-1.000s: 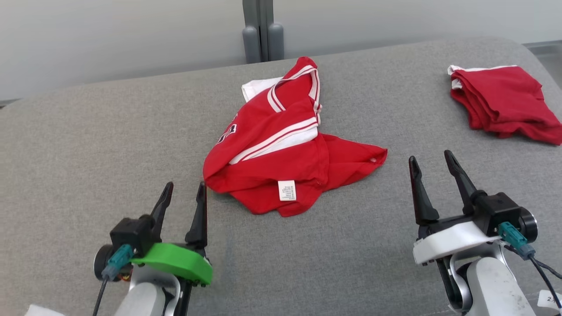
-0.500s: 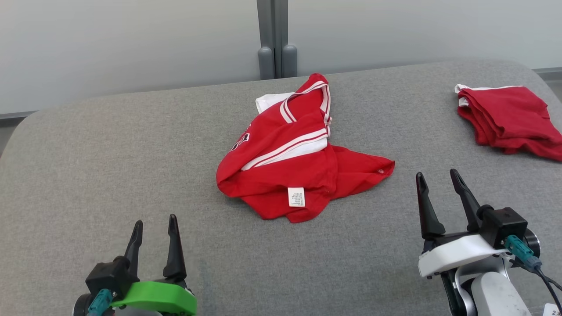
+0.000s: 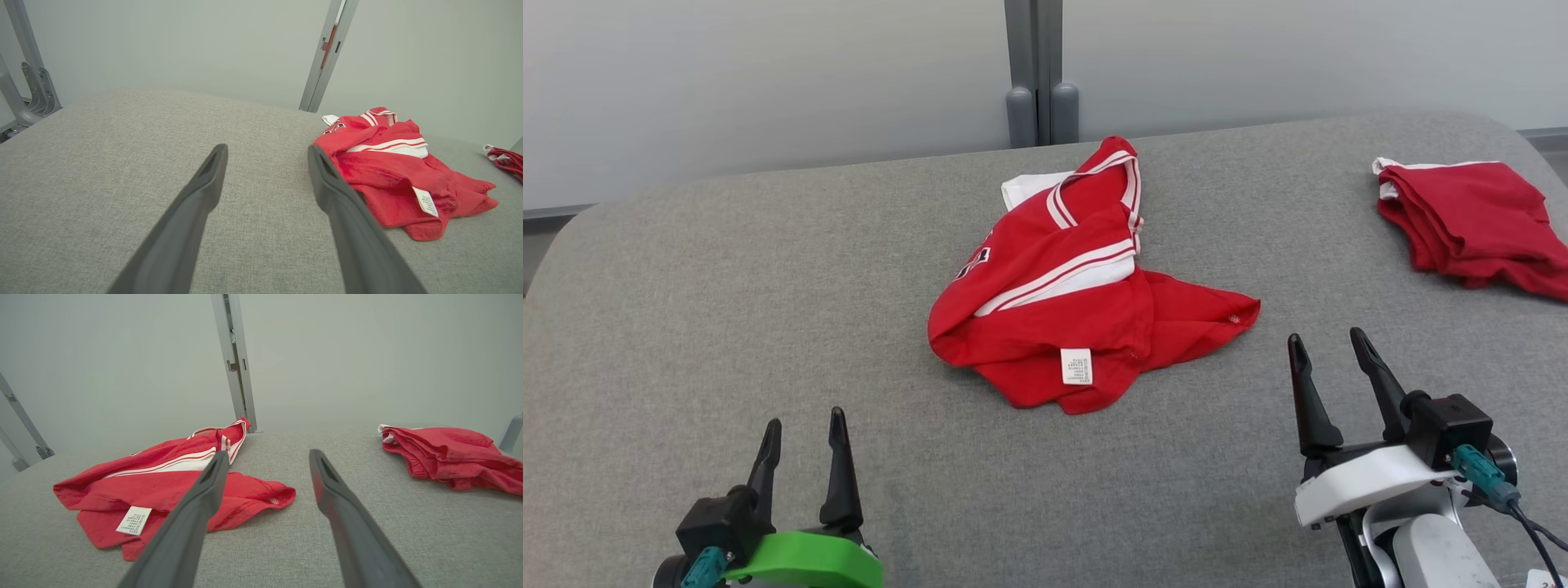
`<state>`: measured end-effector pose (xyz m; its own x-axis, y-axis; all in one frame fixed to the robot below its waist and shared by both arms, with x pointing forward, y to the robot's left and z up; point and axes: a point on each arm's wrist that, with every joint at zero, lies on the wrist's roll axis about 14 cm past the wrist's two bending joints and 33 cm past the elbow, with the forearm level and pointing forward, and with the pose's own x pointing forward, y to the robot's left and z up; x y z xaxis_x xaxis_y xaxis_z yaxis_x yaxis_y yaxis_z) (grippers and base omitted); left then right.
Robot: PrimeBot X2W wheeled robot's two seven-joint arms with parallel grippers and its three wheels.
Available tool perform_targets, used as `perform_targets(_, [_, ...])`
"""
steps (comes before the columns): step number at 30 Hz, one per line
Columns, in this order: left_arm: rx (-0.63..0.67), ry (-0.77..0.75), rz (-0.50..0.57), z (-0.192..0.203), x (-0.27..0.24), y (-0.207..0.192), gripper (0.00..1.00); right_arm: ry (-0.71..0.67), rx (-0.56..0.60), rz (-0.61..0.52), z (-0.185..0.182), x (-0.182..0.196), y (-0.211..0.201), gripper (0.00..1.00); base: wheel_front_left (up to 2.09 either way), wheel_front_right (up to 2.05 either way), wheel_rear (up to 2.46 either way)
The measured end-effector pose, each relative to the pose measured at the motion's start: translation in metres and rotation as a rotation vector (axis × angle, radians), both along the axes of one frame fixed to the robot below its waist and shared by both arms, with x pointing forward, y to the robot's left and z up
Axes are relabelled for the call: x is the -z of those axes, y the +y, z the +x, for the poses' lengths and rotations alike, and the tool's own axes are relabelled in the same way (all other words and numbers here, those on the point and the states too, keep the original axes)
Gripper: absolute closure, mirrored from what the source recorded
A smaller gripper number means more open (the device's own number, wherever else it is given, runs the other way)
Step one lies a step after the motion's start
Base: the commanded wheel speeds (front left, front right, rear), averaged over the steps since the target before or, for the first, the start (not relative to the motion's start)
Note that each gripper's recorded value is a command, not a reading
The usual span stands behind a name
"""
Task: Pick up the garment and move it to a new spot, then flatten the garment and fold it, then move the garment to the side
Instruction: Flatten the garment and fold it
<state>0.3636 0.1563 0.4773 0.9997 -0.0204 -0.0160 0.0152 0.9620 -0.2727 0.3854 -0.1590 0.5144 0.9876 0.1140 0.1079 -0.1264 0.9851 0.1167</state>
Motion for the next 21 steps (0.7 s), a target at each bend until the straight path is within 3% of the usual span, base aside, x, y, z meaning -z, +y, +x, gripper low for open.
perform_targets(14, [-0.006,0.018,0.010,0.001,0.006,0.003,0.00,0.028,-0.009,-0.002,0.005,0.010,0.003,0.00,0.00,0.00,0.00])
perform_targets(21, [-0.005,0.017,0.001,0.005,0.006,0.002,0.00,0.020,-0.006,-0.050,0.025,0.008,0.002,0.00,0.00,0.00,0.00])
